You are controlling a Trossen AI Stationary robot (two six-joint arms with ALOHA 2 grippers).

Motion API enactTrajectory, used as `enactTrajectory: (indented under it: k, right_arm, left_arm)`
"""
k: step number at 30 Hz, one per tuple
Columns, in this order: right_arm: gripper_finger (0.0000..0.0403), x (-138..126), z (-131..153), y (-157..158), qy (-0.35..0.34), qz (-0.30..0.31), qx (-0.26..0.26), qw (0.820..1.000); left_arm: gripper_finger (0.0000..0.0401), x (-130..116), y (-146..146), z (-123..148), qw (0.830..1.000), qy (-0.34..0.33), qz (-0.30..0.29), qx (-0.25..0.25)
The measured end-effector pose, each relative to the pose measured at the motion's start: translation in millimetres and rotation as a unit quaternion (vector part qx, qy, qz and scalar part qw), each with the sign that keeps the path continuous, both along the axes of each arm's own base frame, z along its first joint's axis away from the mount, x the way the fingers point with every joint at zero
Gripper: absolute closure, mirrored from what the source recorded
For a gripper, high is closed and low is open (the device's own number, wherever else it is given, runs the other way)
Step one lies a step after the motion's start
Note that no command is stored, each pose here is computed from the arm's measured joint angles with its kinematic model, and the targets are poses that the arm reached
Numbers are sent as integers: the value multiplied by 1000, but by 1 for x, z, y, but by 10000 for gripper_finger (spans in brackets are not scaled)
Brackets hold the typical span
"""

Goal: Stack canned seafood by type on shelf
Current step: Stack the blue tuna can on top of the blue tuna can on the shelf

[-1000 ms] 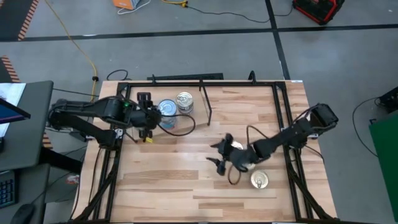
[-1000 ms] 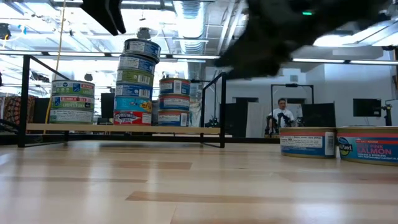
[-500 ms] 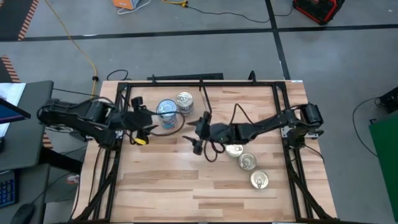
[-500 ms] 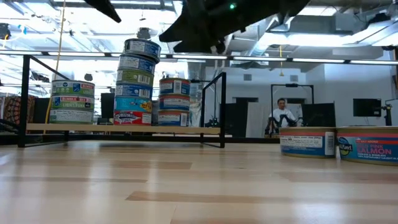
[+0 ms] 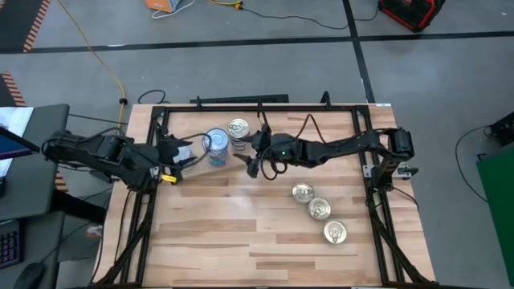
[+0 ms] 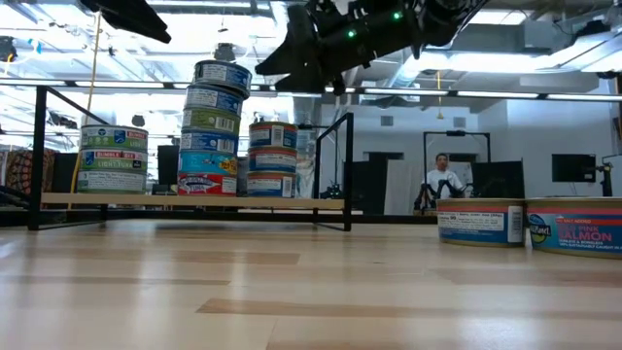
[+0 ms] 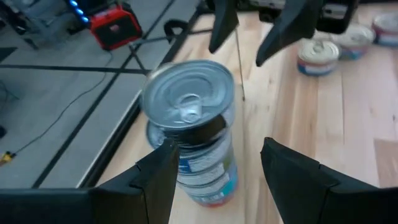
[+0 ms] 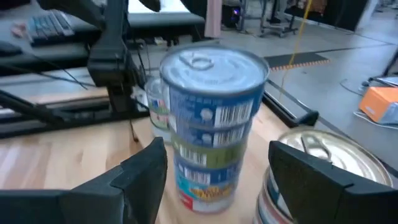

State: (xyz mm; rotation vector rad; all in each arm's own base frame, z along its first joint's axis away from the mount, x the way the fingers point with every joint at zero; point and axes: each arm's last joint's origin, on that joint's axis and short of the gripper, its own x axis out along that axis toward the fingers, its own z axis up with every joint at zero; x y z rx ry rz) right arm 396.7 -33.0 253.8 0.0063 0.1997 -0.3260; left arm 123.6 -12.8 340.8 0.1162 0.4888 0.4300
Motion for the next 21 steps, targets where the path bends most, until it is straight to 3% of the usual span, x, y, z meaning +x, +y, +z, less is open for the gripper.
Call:
enactTrajectory:
  k: [5,13,21]
  right_arm:
    - [97,-1,2,-11,-11,1,7,1000]
    - [97,0,5,-12,-28,9,7,1000]
    - [97,12,-1,-14,-14,12,3,1000]
  left_arm:
    - [182,-9,2,-2,1000,-24,9,-11]
    - [182,-5,2,-27,998,-52,18,-4]
    - [182,-4,4,-27,996,-68,53,4]
